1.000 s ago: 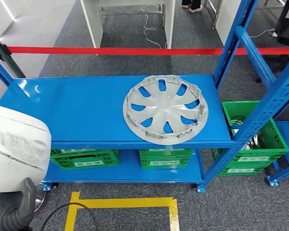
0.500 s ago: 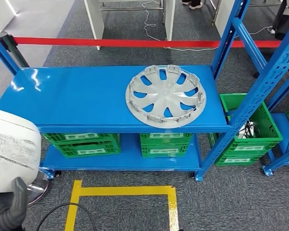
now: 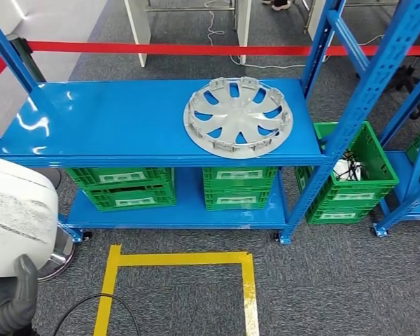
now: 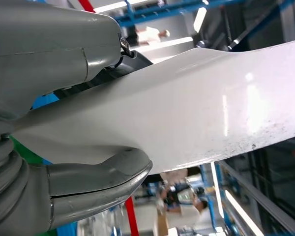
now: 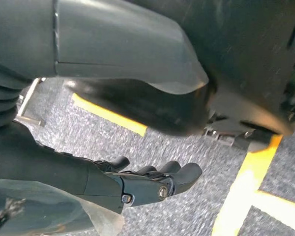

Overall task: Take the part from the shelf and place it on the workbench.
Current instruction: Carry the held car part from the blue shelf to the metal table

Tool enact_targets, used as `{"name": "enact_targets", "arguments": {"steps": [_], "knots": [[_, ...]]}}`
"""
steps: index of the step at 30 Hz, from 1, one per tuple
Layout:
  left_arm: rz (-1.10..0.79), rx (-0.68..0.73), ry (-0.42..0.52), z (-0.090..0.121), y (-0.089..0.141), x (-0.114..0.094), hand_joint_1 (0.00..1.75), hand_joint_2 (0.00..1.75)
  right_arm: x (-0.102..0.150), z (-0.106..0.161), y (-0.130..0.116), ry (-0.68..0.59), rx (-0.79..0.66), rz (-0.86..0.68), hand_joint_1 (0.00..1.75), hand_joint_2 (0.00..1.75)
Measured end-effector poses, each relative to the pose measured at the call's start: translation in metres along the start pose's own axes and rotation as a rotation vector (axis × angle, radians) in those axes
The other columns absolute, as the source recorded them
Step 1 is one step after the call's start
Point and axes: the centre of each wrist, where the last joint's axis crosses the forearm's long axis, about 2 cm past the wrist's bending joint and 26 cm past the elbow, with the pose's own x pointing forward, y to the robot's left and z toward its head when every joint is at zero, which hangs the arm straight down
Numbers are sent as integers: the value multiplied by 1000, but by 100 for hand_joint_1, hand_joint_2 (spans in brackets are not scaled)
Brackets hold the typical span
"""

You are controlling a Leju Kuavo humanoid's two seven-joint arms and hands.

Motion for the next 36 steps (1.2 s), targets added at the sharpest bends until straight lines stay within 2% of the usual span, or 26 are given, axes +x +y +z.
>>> {"name": "enact_targets", "arguments": {"steps": [15,20,24,27,32,36], "knots": [[37,-11,-15,-1,2,-1,175,175,-2,0,-1,-21,4,23,0,175],[209,22,53,-2,1,-1,175,175,-2,0,-1,-44,-2,23,0,175],[218,41,108,1,2,-2,175,175,-4,0,-2,-43,-8,13,0,175],[182,52,82,1,2,-2,175,175,-6,0,-2,-38,-10,13,0,175],[124,-8,-8,-3,-1,-3,175,175,-8,0,-3,-36,-5,22,0,175],[79,-14,-35,-5,-1,-3,175,175,-8,0,-2,-37,-1,22,0,175]]}}
